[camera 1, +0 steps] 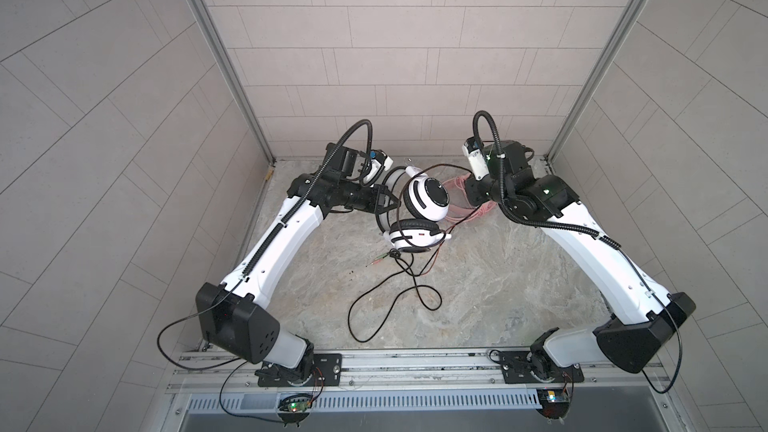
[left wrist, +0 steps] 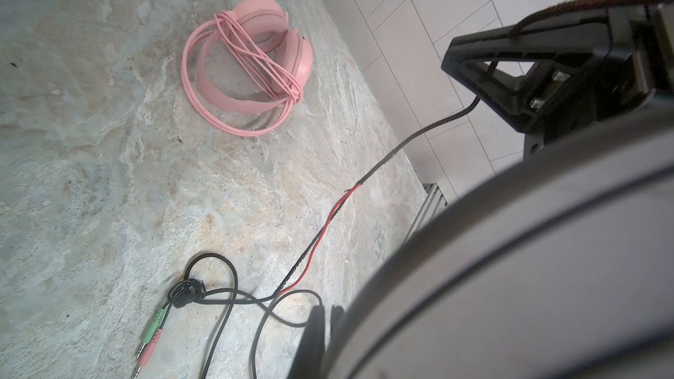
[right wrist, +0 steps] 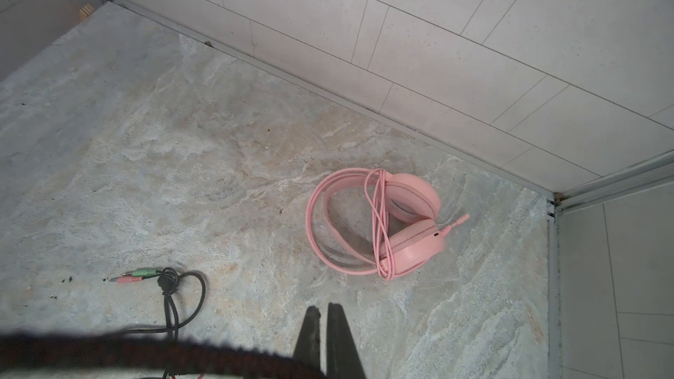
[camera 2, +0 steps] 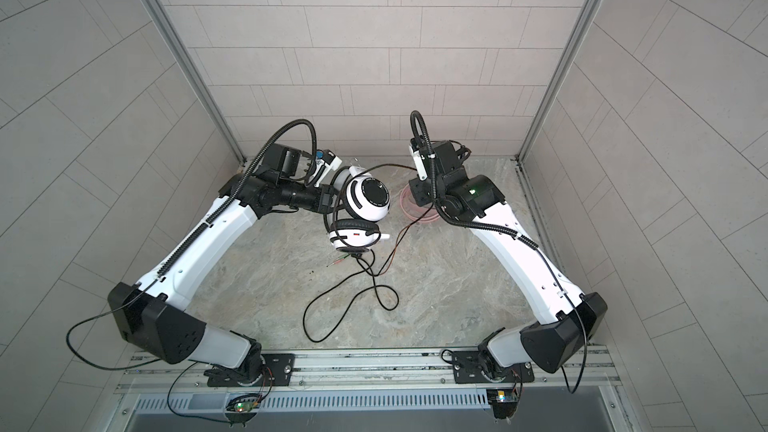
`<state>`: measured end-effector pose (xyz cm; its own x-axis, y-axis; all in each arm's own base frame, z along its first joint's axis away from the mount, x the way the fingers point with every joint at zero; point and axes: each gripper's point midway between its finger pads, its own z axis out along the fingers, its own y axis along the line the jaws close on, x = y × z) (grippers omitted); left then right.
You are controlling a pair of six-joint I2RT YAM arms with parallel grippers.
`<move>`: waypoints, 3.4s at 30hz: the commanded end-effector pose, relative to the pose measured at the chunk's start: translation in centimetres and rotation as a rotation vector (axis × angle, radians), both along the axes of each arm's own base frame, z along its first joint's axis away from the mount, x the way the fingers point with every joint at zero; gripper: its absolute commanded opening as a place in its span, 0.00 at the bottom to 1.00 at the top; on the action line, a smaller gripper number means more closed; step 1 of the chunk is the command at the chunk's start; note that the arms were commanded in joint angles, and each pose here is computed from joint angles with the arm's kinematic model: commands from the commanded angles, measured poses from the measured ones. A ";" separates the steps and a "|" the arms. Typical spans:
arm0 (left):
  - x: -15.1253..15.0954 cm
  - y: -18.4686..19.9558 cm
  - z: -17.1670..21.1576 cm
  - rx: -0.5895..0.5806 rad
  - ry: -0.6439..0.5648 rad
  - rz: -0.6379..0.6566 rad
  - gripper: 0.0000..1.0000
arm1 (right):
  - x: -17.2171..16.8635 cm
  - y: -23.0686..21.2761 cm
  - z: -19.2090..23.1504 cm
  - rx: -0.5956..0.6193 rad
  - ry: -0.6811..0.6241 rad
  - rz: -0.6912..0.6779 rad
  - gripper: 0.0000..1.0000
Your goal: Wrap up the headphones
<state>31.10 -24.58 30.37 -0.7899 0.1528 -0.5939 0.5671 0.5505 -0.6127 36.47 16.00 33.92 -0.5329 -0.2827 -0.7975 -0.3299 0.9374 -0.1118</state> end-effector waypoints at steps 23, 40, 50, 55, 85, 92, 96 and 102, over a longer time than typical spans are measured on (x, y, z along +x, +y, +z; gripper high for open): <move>1.4 -0.1 11.6 -0.461 -0.195 0.037 0.00 | -0.5 1.9 -8.0 0.097 0.140 0.036 0.00; 6.6 5.6 11.6 -0.325 -0.281 0.528 0.00 | -3.0 7.0 -10.6 0.191 0.189 0.150 0.00; 8.9 15.1 6.9 -0.153 -0.161 0.840 0.00 | -3.8 -1.1 -9.8 0.174 0.103 -0.063 0.00; 10.3 21.1 5.9 -0.202 -0.086 1.064 0.00 | -4.8 -2.6 -8.8 0.200 0.057 -0.092 0.00; 8.3 29.3 3.4 -0.061 -0.070 1.215 0.00 | -5.7 -14.7 -4.2 0.353 -0.111 -0.451 0.00; 9.0 28.2 4.1 -0.203 -0.022 1.205 0.00 | -5.0 -11.0 -6.7 0.470 -0.013 -0.326 0.00; 9.7 24.3 5.2 -0.216 -0.032 1.123 0.00 | -4.9 -7.9 -8.3 0.402 0.020 -0.269 0.00; 10.2 19.9 6.1 -0.183 -0.066 1.067 0.00 | -4.8 -1.0 -8.3 0.263 0.048 -0.097 0.00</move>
<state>40.40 -3.60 31.74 -0.5087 -0.6810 -0.5268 -0.2081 0.6910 -0.6923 31.23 13.53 23.59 -0.6373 0.0385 -0.7696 -0.2023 0.9553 0.2154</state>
